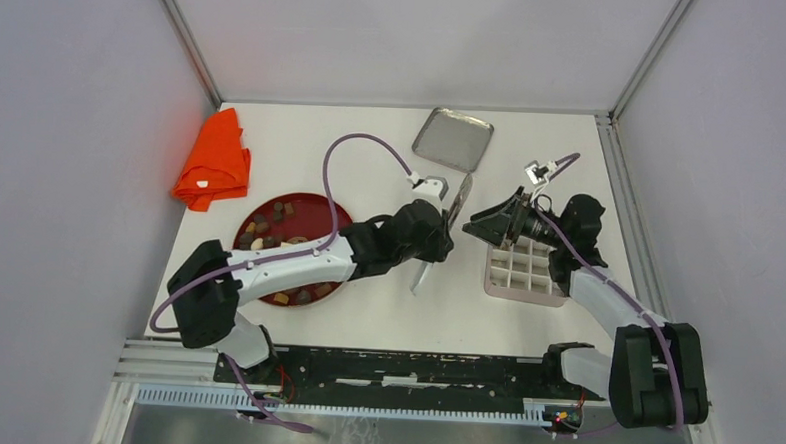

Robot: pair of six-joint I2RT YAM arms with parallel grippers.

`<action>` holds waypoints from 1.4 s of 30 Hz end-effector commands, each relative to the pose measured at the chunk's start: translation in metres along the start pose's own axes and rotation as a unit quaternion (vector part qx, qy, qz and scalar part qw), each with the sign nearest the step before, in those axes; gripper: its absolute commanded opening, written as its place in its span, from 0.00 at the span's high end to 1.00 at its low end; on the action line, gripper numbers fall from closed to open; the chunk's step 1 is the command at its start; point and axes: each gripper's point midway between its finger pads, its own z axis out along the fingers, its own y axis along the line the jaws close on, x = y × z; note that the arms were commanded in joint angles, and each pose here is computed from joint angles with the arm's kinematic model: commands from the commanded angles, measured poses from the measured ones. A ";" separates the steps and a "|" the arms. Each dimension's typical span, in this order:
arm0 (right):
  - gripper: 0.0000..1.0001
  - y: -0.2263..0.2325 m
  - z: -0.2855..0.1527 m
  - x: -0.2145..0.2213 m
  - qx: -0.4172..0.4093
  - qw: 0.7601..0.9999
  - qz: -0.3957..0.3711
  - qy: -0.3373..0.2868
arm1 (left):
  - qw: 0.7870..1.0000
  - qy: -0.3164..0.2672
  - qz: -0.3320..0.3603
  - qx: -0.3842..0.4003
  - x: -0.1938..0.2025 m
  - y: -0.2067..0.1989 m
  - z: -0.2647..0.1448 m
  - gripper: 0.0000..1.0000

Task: Pack the chocolate
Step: Move the plate to the center of the board.

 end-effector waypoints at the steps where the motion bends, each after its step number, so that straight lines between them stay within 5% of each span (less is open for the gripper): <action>1: 0.17 0.015 0.001 -0.014 -0.050 0.974 -0.210 0.068 | 0.997 -0.062 -0.013 -0.033 -0.058 0.034 -0.039 0.94; 8: 0.19 0.004 0.010 -0.007 -0.003 0.940 -0.333 0.074 | 0.993 -0.082 -0.048 -0.072 -0.092 0.102 -0.100 0.93; 15: 0.20 0.003 0.094 0.013 0.061 0.910 -0.388 0.131 | 0.984 -0.124 -0.026 -0.127 -0.132 0.118 -0.185 0.93; 26: 0.22 -0.025 0.222 0.098 0.166 0.916 -0.269 0.248 | 0.969 -0.204 -0.060 -0.127 -0.135 0.126 -0.278 0.92; 30: 0.39 -0.042 0.241 0.117 0.184 0.912 -0.255 0.264 | 0.963 -0.222 -0.069 -0.137 -0.128 0.136 -0.294 0.91; 42: 0.59 -0.078 0.267 0.145 0.233 0.911 -0.193 0.279 | 0.963 -0.211 -0.054 -0.162 -0.116 0.148 -0.293 0.91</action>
